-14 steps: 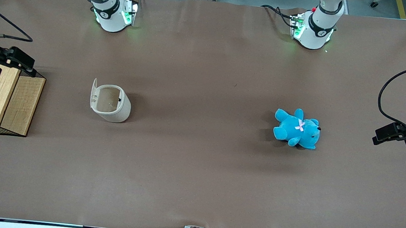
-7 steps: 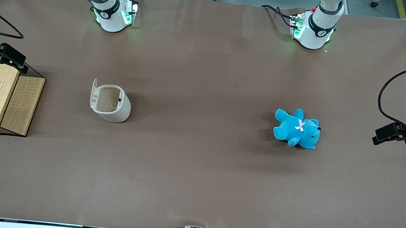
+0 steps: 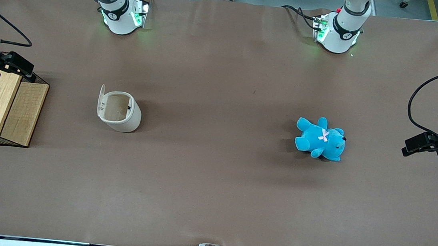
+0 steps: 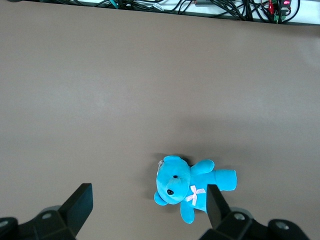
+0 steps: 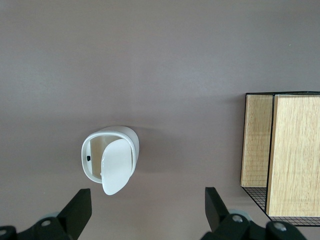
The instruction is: Open trash can with right arm
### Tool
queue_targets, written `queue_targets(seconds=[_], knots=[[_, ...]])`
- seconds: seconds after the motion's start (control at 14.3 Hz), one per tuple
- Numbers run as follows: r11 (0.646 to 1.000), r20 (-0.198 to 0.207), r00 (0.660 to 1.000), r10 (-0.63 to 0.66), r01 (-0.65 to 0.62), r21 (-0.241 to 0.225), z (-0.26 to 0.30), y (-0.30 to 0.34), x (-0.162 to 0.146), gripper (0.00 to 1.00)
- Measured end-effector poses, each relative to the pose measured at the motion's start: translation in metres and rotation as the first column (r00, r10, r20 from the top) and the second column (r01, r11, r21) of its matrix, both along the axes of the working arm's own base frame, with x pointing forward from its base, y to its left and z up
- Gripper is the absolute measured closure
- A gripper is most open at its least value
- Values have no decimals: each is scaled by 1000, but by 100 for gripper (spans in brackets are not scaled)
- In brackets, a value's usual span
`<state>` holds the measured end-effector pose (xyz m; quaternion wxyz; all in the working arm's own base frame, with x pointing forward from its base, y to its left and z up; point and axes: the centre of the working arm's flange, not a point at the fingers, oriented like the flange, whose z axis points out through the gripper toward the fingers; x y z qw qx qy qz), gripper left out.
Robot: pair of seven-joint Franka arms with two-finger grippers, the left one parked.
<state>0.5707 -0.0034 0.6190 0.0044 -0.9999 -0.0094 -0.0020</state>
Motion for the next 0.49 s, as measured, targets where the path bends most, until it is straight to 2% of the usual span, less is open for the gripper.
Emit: queue_targets(seconds=[0.49], knots=[[1000, -2, 1000, 15, -15, 1, 0, 8, -3, 0]])
